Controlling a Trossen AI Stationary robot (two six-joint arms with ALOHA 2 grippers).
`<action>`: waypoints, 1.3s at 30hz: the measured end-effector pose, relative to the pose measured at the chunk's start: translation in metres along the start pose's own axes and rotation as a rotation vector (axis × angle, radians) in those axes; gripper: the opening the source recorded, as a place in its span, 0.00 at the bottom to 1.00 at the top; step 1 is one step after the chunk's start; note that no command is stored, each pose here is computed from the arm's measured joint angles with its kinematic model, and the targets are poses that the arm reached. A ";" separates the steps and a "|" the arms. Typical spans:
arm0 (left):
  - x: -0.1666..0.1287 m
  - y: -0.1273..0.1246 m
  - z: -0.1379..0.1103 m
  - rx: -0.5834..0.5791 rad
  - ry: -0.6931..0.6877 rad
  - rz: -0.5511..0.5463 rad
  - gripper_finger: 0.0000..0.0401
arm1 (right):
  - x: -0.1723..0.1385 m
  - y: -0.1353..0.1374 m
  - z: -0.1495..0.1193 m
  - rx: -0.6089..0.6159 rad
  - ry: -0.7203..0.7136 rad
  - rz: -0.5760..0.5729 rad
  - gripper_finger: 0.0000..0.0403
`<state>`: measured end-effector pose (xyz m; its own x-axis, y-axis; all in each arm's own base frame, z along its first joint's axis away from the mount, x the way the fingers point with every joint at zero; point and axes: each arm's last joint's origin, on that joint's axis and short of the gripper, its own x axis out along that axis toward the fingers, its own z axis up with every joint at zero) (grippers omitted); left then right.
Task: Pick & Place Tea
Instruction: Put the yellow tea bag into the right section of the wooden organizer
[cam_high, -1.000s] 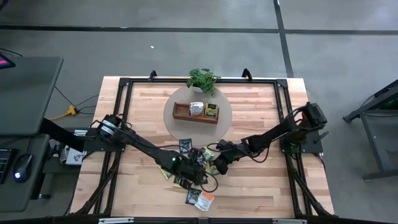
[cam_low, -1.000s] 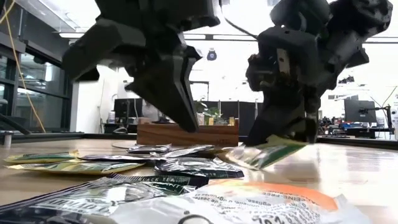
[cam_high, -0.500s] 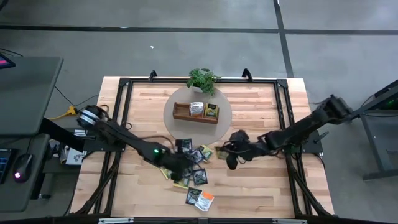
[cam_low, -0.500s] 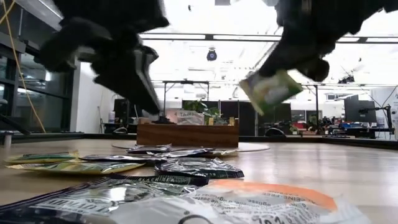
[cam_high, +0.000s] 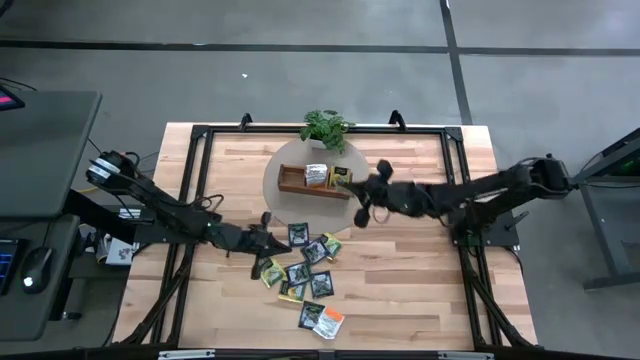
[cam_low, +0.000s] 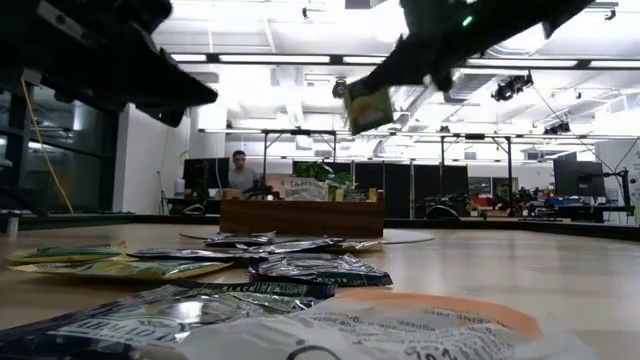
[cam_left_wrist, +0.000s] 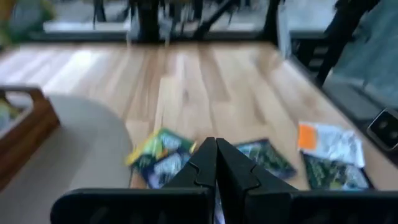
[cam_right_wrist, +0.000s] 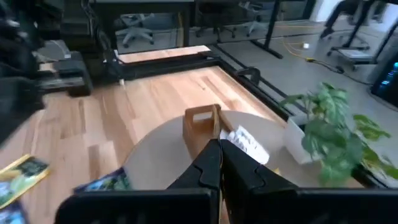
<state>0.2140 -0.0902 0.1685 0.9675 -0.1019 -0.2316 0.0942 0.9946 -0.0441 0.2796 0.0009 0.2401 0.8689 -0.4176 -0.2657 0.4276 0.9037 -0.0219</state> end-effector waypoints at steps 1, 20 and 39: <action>-0.003 0.001 -0.003 0.004 -0.029 -0.006 0.00 | 0.006 -0.007 -0.002 -0.012 0.013 0.008 0.00; -0.012 0.002 -0.009 -0.009 -0.106 -0.115 0.00 | 0.085 -0.073 -0.053 0.003 0.114 -0.030 0.00; -0.012 0.002 -0.008 -0.059 -0.104 -0.121 0.00 | 0.085 -0.082 -0.059 0.066 0.171 -0.043 0.19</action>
<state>0.2009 -0.0873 0.1630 0.9693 -0.2150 -0.1194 0.2003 0.9719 -0.1237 0.3038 -0.1036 0.1625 0.7969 -0.4280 -0.4264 0.4836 0.8749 0.0255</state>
